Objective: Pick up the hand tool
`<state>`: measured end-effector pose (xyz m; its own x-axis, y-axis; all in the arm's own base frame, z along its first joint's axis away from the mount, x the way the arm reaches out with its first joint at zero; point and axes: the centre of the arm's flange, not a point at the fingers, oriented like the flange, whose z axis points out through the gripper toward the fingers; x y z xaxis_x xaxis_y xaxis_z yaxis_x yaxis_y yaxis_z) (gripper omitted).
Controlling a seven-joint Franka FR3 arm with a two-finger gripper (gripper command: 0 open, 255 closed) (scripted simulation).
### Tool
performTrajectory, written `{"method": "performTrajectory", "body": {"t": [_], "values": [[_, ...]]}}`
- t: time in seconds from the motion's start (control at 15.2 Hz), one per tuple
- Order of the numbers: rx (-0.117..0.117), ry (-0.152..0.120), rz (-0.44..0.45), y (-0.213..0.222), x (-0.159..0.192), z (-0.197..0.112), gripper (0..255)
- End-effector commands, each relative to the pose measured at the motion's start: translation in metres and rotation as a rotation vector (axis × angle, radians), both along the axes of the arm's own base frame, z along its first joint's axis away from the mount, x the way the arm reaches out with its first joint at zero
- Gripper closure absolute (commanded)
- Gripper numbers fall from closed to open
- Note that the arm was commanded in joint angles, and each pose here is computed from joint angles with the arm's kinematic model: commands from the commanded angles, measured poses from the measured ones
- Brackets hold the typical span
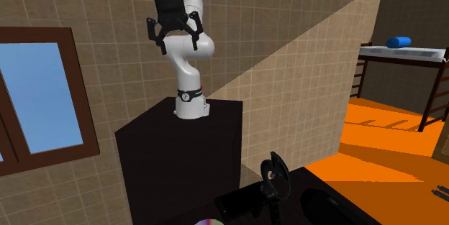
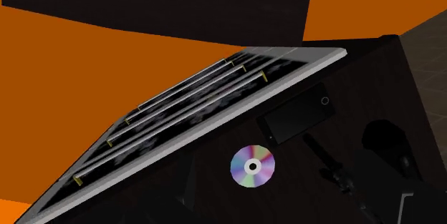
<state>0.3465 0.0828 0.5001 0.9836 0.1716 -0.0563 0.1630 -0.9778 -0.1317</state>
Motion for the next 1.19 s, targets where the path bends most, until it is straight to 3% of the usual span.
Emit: {"method": "performTrajectory", "body": {"t": [0.0,1.12], "values": [[0.002,-0.019,0.024,0.016,0.010,-0.013,0],[0.014,-0.155,0.227,0.176,0.095,-0.132,0]]}}
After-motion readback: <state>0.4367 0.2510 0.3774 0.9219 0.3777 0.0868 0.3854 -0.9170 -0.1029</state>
